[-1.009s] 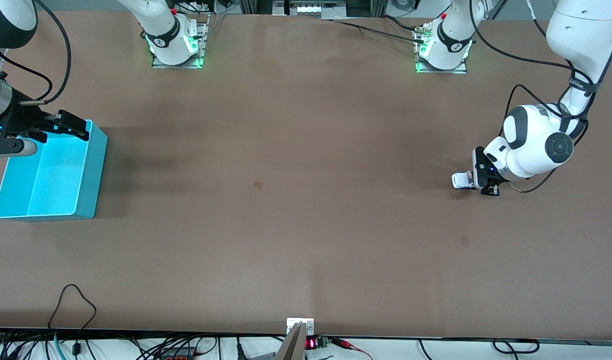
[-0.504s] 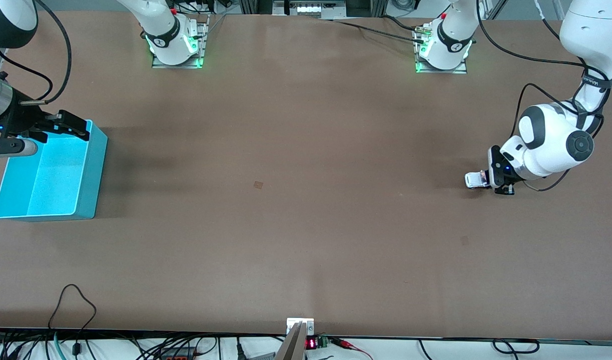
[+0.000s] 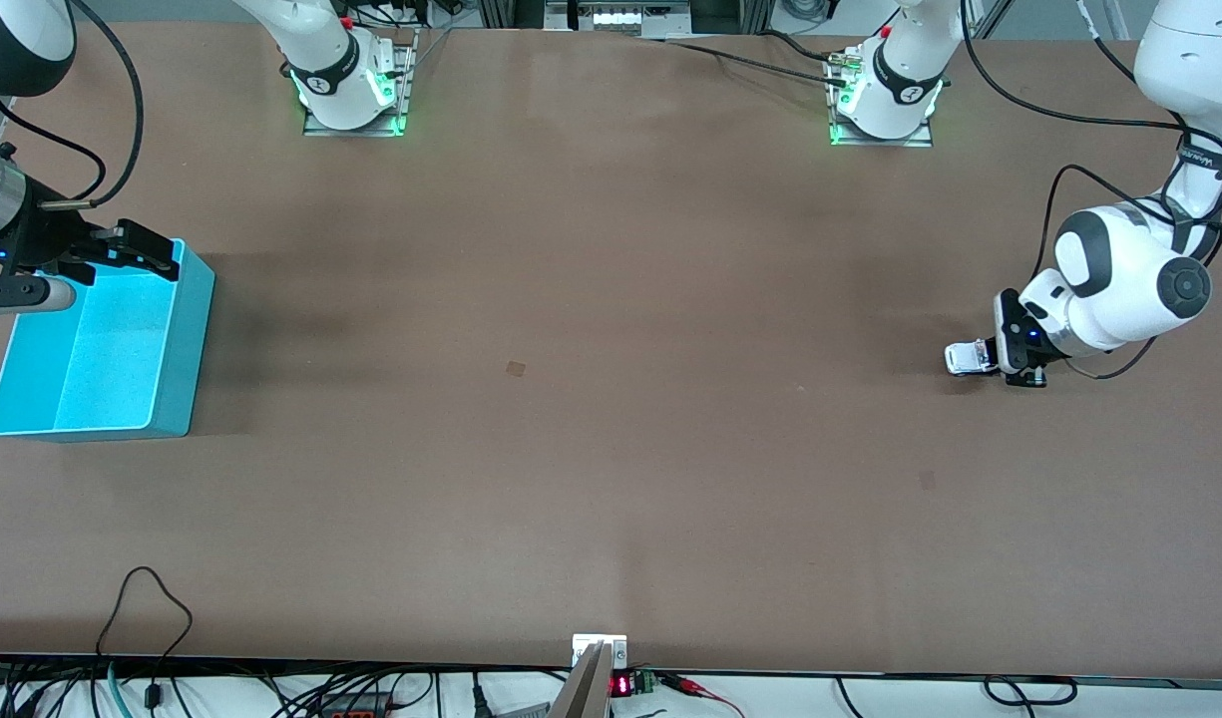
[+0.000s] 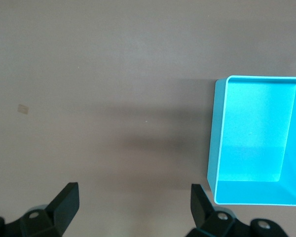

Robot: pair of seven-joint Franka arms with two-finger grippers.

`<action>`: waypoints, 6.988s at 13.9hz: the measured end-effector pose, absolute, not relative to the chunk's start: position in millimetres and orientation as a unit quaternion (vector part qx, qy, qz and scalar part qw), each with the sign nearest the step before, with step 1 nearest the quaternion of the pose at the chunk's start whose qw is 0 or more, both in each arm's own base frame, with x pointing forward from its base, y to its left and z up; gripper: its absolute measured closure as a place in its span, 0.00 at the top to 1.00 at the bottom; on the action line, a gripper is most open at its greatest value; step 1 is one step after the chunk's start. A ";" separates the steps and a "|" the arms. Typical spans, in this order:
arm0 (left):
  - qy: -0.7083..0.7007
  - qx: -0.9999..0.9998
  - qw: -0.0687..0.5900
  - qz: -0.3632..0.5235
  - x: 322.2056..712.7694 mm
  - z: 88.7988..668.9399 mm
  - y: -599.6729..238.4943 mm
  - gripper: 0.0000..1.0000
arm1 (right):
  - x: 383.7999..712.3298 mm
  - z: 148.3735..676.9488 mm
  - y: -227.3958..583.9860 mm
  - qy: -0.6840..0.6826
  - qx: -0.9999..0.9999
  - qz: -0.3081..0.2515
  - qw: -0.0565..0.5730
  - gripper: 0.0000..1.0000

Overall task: Wind and store white jeep toy
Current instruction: 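Drag the jeep backward along the table with the left gripper, then open the left gripper, releasing the jeep to roll toward the bin, then reach the right gripper down over the rolled jeep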

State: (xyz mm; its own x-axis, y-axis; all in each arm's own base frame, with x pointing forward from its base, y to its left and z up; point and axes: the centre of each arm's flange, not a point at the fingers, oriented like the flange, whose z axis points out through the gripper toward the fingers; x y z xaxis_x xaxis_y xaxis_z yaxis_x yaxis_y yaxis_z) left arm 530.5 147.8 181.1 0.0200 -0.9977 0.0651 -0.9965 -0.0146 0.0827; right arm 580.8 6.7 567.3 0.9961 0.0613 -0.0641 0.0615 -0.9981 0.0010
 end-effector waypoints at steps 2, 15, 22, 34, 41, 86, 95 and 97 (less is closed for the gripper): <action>-0.703 0.710 0.046 -0.012 529.4 181.3 159.3 0.53 | 580.8 567.3 6.7 0.031 0.999 -0.032 0.001 1.00; -0.739 0.672 0.048 -0.029 543.0 208.0 161.8 0.91 | 580.8 567.3 6.9 0.031 0.999 -0.032 0.001 1.00; -0.742 0.667 0.048 -0.047 544.8 269.4 154.3 1.00 | 580.8 567.3 6.8 0.031 0.999 -0.032 0.001 1.00; -0.739 0.672 0.019 -0.041 572.2 295.2 -27.6 1.00 | 580.9 567.4 6.5 0.031 0.999 -0.032 0.001 1.00; -0.536 0.844 -0.005 -0.010 589.2 325.2 -79.3 1.00 | 580.9 567.4 6.5 0.031 0.999 -0.032 0.001 1.00; 0.039 0.999 0.015 0.005 597.1 594.3 35.1 1.00 | 463.6 355.8 88.9 0.643 0.765 -0.009 0.030 1.00; 0.043 0.999 0.016 0.006 597.3 595.7 27.7 1.00 | 489.6 266.5 90.5 0.726 0.687 0.035 -0.005 1.00; 0.043 0.999 0.016 0.008 597.5 598.2 28.1 1.00 | 501.9 258.5 95.6 0.745 0.666 0.033 0.000 1.00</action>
State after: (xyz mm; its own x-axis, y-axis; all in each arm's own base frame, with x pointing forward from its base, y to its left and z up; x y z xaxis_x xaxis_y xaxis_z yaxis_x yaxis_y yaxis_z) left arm 597.5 28.1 598.2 0.9961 0.0865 0.0155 0.0860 -0.9958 0.0322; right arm 501.9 95.6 258.5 -0.1116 0.9928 0.0442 0.9928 0.1094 0.0492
